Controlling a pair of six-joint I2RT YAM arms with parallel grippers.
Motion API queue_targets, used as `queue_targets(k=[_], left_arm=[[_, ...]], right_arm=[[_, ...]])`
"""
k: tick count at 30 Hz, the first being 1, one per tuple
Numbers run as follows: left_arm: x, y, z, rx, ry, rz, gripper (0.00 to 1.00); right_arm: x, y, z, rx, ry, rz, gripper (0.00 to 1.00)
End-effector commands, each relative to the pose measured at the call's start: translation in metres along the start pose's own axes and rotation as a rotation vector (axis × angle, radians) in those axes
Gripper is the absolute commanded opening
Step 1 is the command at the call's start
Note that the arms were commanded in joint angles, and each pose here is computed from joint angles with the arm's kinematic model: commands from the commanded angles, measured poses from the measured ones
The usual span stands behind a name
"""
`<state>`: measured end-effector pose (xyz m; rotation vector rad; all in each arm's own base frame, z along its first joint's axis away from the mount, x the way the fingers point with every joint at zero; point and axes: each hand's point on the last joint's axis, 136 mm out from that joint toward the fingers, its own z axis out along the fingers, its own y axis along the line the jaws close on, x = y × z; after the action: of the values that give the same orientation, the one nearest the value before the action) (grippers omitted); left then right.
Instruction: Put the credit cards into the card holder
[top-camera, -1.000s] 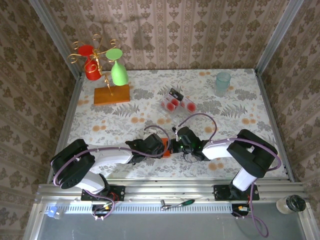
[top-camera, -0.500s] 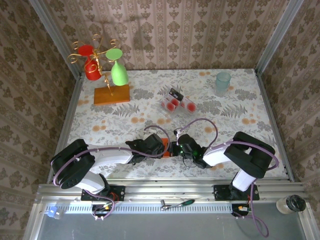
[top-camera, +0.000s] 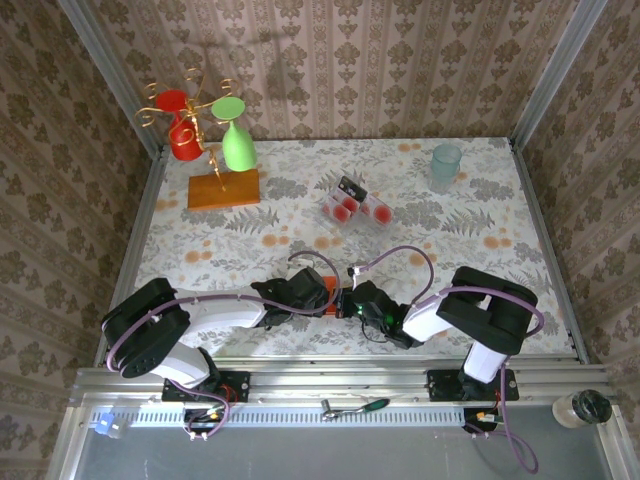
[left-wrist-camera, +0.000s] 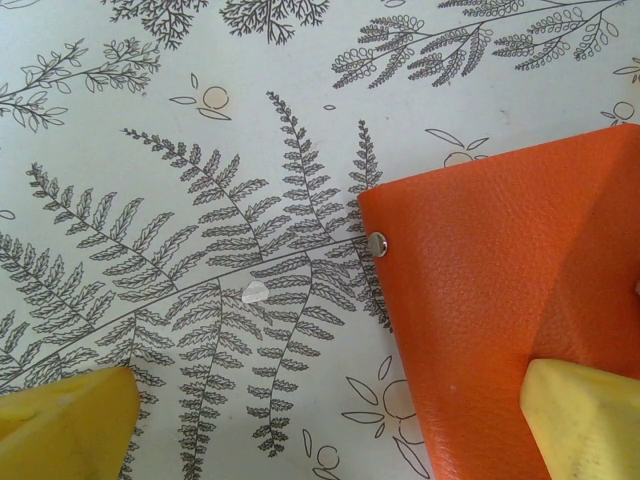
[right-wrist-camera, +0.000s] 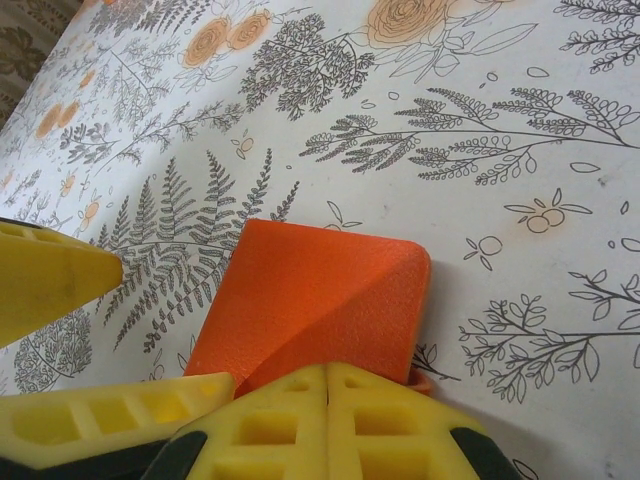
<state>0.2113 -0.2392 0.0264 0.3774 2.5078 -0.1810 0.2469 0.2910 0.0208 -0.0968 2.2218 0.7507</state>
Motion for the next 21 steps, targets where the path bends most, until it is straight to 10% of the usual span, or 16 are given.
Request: queue_targets(k=[1, 21], left_arm=[[0.025, 0.011, 0.004, -0.04, 0.077, 0.032, 1.0], [0.018, 0.008, 0.001, -0.034, 0.066, 0.031, 1.0]], right_arm=[[0.13, -0.091, -0.042, 0.293, 0.517, -0.112, 0.0], [0.019, -0.009, -0.021, 0.067, 0.454, 0.003, 0.38]])
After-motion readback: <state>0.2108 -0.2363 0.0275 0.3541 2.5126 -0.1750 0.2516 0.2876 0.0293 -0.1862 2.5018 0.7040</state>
